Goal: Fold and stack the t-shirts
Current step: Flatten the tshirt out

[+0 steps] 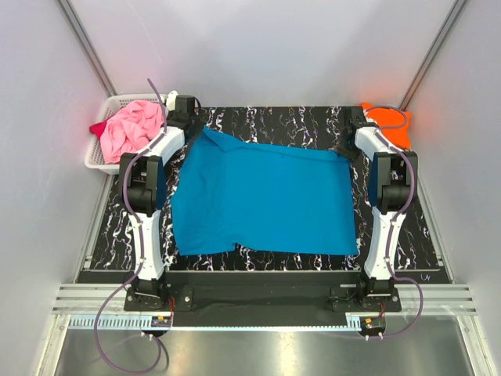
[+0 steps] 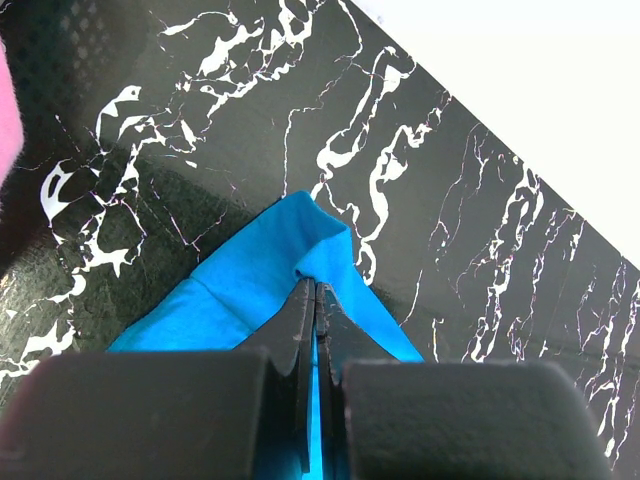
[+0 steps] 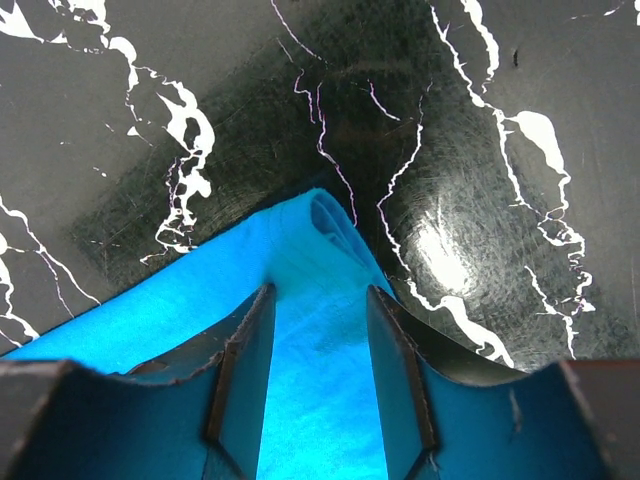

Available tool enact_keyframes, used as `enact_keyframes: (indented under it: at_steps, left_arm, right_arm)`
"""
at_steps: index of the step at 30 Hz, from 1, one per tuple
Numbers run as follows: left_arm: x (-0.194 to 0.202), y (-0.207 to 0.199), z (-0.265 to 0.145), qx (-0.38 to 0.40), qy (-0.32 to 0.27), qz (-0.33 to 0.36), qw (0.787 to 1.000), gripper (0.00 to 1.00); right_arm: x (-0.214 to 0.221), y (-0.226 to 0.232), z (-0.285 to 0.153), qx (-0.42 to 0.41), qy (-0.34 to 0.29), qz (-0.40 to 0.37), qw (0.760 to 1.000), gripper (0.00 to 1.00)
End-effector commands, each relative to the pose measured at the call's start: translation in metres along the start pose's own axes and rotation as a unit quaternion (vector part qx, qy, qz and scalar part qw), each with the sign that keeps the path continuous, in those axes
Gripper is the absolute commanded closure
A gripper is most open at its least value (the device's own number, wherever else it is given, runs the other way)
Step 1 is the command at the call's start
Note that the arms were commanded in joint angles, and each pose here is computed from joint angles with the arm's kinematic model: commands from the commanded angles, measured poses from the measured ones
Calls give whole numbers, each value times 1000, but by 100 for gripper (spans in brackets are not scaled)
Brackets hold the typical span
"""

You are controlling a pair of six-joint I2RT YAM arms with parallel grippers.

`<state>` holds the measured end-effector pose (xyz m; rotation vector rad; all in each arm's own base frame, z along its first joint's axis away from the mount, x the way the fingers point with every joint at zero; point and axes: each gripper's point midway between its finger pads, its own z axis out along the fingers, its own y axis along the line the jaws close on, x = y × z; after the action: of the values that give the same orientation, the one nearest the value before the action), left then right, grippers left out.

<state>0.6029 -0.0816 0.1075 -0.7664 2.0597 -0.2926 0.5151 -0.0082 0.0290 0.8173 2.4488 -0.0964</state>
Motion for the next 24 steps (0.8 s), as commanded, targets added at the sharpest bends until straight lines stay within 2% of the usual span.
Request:
enact_keyframes:
  at_steps: [1, 10, 13, 14, 18, 20, 24]
  left_arm:
    - [-28, -25, -24, 36, -27, -1, 999, 100]
    - [-28, -24, -28, 35, -26, 2, 999, 100]
    - [-28, -25, -29, 36, -26, 4, 999, 100]
    - [-29, -26, -30, 37, -28, 4, 999, 100]
    - [-30, -25, -30, 36, -28, 5, 999, 100]
    - [-29, -24, -30, 35, -27, 6, 999, 100]
    - [-29, -24, -30, 35, -27, 6, 999, 100]
  right_arm:
    - [-19, -1, 1, 6, -26, 1, 1000, 52]
    - [-10, 2, 14, -6, -7, 5, 1000, 56]
    - [-16, -9, 20, -3, -3, 18, 1000, 66]
    - [-17, -8, 20, -4, -4, 17, 1000, 74]
    - [-24, -9, 16, -1, -13, 17, 1000, 82]
    - [-27, -10, 12, -1, -19, 15, 1000, 80]
    - [-36, -9, 4, -3, -30, 9, 1000, 60]
